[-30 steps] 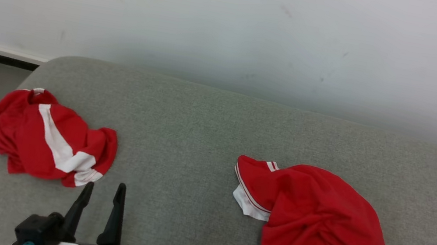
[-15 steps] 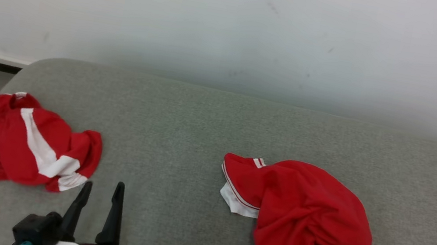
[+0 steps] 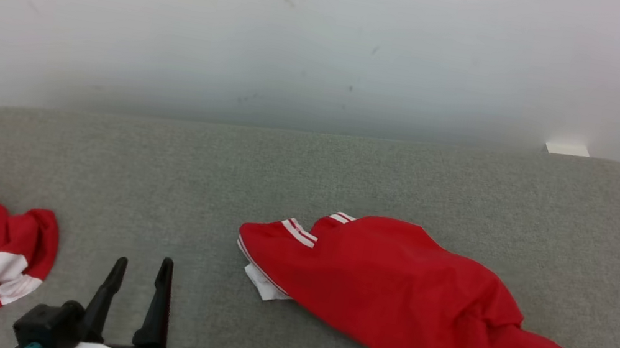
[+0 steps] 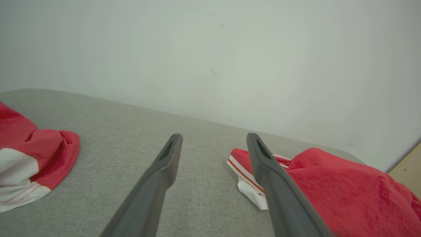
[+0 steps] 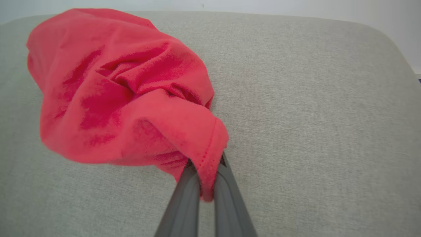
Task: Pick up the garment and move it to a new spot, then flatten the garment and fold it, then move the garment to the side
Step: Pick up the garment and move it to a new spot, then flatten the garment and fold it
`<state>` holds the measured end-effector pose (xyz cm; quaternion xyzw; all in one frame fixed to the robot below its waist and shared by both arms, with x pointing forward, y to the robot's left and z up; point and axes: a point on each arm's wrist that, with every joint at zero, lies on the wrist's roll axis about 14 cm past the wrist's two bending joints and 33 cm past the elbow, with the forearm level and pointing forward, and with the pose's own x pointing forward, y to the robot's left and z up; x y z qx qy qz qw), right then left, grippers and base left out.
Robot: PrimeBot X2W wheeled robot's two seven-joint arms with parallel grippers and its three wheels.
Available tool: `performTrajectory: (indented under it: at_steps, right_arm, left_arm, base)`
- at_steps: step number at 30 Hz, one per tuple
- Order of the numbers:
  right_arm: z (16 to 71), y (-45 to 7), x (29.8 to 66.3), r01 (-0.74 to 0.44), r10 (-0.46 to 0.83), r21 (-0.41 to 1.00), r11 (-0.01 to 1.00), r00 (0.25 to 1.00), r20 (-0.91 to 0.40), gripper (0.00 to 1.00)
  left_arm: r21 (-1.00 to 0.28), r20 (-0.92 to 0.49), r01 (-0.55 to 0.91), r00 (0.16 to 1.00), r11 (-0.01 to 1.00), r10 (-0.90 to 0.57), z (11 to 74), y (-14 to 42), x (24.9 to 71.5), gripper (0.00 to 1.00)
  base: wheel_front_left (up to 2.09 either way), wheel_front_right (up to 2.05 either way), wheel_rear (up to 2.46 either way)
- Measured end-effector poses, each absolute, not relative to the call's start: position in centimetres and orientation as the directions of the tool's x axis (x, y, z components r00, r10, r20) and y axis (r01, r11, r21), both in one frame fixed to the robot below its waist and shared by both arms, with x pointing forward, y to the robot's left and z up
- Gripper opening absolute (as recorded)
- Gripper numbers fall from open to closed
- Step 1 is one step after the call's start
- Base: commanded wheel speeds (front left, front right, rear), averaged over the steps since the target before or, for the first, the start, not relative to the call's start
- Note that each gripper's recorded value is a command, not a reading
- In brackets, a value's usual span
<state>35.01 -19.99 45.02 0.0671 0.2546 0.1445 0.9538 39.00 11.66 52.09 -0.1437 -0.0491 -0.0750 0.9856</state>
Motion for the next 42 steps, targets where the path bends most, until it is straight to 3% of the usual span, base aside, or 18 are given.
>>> performTrajectory:
  at_steps: [9,10,11,12,13,15,19,24,31,34,38,42]
  right_arm:
    - [42.0,-26.8,32.9,-0.098,0.178,0.154,0.983,0.707,-0.684,0.0]
    - [41.4,-27.2,32.7,-0.084,0.166,0.149,0.985,0.691,-0.703,0.12]
    - [40.7,-27.3,32.6,-0.072,0.158,0.149,0.986,0.677,-0.719,0.38]
    - [40.0,-27.2,32.5,-0.063,0.155,0.151,0.986,0.664,-0.732,0.87]
    - [39.4,-27.1,32.4,-0.055,0.153,0.154,0.986,0.652,-0.743,1.0]
    - [38.5,-26.8,32.2,-0.049,0.149,0.153,0.987,0.642,-0.752,1.0]
    - [39.4,-26.3,33.3,-0.048,0.146,0.159,0.986,0.709,-0.69,1.0]
    - [44.7,-26.9,35.6,-0.059,0.127,0.15,0.987,0.86,-0.494,1.0]
    - [49.6,-26.3,36.1,-0.077,0.101,0.096,0.992,0.955,-0.279,1.0]
    - [51.0,-25.0,36.0,-0.073,0.086,0.075,0.994,0.98,-0.179,1.0]
    - [51.8,-22.0,35.5,-0.075,0.086,0.159,0.984,0.994,-0.065,1.0]
    - [51.0,-20.6,35.1,-0.072,0.082,0.187,0.98,0.996,-0.045,1.0]
  left_arm:
    - [-0.285,0.085,0.185,0.982,0.941,-0.167,50.8,10.5,40.7,1.0]
    - [-0.286,0.081,0.187,0.982,0.94,-0.171,50.6,10.4,40.8,1.0]
    - [-0.287,0.075,0.187,0.982,0.939,-0.173,50.4,10.5,40.9,1.0]
    - [-0.287,0.074,0.187,0.982,0.939,-0.173,50.3,10.4,41.0,1.0]
    - [-0.287,0.073,0.186,0.982,0.94,-0.173,50.3,10.5,41.0,1.0]
    - [-0.286,0.065,0.181,0.983,0.941,-0.169,50.1,10.7,40.9,1.0]
    - [-0.281,0.076,0.174,0.984,0.944,-0.159,50.5,11.0,40.5,1.0]
    - [-0.272,0.104,0.171,0.984,0.947,-0.148,51.6,11.5,39.8,1.0]
    - [-0.269,0.122,0.165,0.983,0.949,-0.136,52.2,11.9,39.0,1.0]
    - [-0.269,0.124,0.161,0.984,0.95,-0.132,52.3,12.1,38.9,1.0]
    - [-0.27,0.126,0.158,0.984,0.95,-0.128,52.3,12.2,38.8,1.0]
    - [-0.27,0.123,0.162,0.983,0.949,-0.133,52.2,12.1,38.7,1.0]
  base:
    - [0.0,0.0,0.0]
    - [0.0,0.0,0.0]
    - [0.0,0.0,0.0]
    - [0.0,0.0,0.0]
    - [0.0,0.0,0.0]
    - [0.0,0.0,0.0]
    - [0.0,0.0,0.0]
    - [0.0,0.0,0.0]
    - [0.0,0.0,0.0]
    - [0.0,0.0,0.0]
    - [0.0,0.0,0.0]
    - [0.0,0.0,0.0]
